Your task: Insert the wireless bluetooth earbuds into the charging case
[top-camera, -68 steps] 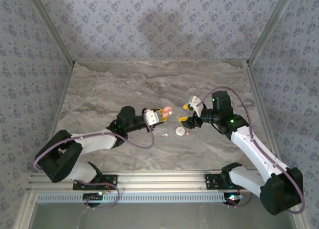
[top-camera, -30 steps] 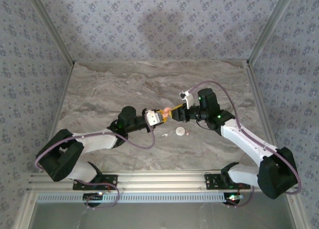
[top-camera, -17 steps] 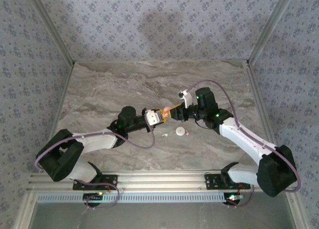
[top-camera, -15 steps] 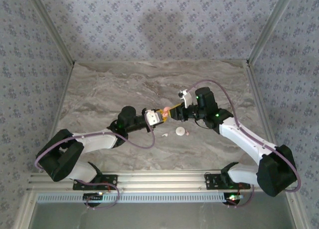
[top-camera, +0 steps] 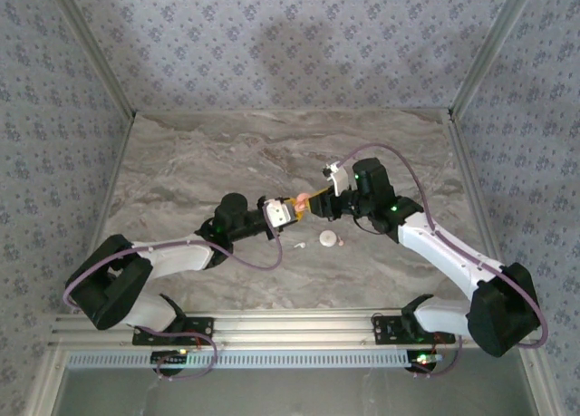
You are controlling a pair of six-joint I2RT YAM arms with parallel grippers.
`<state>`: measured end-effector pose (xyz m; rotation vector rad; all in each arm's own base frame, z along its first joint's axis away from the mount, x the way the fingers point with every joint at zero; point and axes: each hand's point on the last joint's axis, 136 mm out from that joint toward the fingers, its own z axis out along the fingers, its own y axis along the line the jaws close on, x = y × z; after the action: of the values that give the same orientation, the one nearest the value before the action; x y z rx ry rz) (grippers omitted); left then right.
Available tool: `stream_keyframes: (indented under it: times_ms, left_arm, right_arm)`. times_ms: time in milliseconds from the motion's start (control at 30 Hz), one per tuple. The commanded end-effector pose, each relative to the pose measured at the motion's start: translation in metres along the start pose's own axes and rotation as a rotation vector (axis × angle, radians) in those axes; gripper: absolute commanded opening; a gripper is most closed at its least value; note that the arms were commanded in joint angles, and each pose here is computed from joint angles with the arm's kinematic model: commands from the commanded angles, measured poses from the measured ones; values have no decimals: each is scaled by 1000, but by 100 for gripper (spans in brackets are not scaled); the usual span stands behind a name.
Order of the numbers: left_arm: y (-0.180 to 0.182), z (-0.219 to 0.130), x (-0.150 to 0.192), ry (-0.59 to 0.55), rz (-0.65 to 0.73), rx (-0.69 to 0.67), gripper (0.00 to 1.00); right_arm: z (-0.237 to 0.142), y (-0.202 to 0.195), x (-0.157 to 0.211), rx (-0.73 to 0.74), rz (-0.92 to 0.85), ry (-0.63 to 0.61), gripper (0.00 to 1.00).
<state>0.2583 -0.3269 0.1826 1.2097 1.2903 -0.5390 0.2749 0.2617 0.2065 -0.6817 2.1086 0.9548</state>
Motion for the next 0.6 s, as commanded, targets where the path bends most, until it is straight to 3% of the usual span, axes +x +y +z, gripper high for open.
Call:
stream_keyframes:
  times_ms: [0,567]
  left_arm:
    - [12,-2,-22,-64,25,-52,11]
    - [9,3,-1,3,16,-50,11]
  right_arm:
    - [-1,8,0,-18,-13,23,22]
    - [-30,11,-15,18,-34,-51,20]
